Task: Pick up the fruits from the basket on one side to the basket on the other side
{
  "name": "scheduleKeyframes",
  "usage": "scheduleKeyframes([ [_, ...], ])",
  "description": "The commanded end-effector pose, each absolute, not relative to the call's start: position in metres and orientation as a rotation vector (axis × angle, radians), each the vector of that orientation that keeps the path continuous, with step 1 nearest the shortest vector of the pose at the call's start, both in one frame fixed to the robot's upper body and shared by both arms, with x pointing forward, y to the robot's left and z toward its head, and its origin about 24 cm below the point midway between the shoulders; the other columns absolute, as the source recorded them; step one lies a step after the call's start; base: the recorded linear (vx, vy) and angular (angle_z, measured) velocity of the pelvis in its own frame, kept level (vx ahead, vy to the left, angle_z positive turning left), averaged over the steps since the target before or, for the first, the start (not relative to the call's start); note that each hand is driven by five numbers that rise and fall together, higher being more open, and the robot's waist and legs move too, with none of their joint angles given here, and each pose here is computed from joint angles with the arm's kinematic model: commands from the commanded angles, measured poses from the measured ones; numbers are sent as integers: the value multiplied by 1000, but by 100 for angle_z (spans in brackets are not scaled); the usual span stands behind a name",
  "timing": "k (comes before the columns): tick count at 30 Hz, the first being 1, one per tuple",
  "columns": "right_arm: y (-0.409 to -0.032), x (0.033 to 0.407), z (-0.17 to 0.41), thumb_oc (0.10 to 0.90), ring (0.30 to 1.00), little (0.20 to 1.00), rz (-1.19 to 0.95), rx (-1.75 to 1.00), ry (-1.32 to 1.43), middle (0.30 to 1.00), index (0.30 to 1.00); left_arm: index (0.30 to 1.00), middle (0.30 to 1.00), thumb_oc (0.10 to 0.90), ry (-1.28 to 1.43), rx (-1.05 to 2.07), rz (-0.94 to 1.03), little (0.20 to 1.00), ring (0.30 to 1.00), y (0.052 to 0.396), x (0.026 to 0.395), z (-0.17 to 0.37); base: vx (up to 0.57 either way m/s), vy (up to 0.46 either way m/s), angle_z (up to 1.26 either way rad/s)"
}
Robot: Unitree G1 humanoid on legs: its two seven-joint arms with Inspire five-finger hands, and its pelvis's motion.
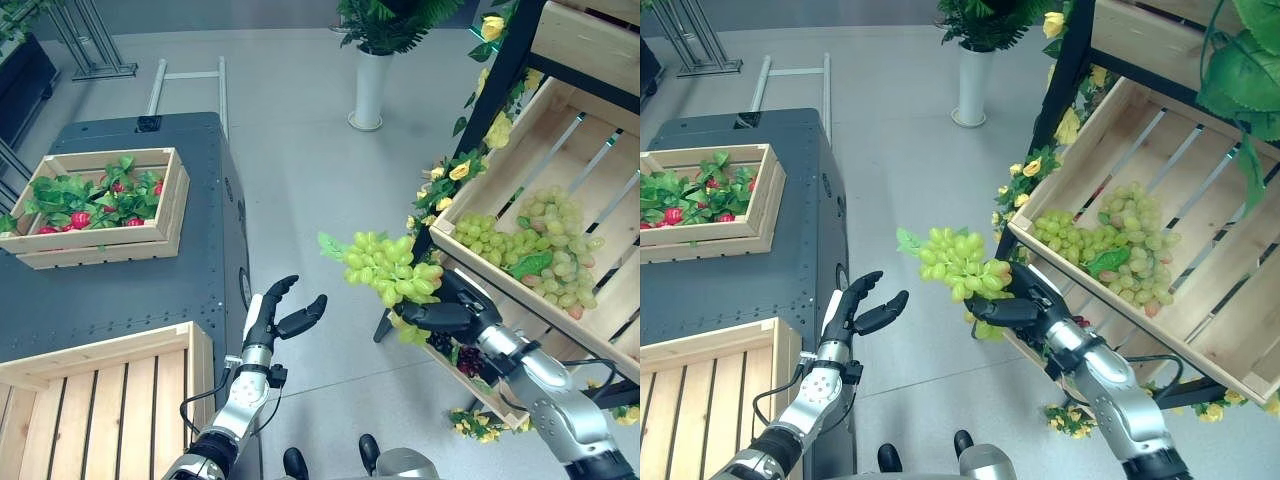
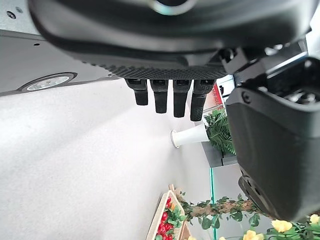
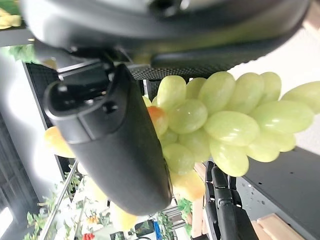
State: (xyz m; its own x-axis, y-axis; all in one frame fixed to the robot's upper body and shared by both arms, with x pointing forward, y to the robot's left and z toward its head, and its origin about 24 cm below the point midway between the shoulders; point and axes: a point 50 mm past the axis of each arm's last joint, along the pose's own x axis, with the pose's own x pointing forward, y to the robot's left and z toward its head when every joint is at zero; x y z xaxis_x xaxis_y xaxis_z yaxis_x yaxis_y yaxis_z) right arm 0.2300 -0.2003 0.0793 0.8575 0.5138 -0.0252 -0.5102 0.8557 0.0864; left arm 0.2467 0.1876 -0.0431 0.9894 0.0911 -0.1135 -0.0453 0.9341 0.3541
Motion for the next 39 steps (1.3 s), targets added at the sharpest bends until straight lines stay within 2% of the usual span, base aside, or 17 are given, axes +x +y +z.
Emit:
scheduleKeyframes([
  [1,-203,234,168,400,300,300,595,-10,-468,300,300,900,900,800,-61,360,63,900,900,191,268,-13,-16,20,-13],
  [9,-223,219,191,400,300,300,555,-65,-510,300,300,900,900,800,-15,317,62,900,900,198,258,-23,3,41,-19],
  [28,-297,221,227,400,300,300,149,-79,-609,300,300,900,900,800,53,342,54,900,900,207,243,-40,27,-1,-6],
  [39,-331,214,241,400,300,300,-46,-245,-612,300,300,900,900,800,67,353,72,900,900,220,238,-41,4,1,-1],
])
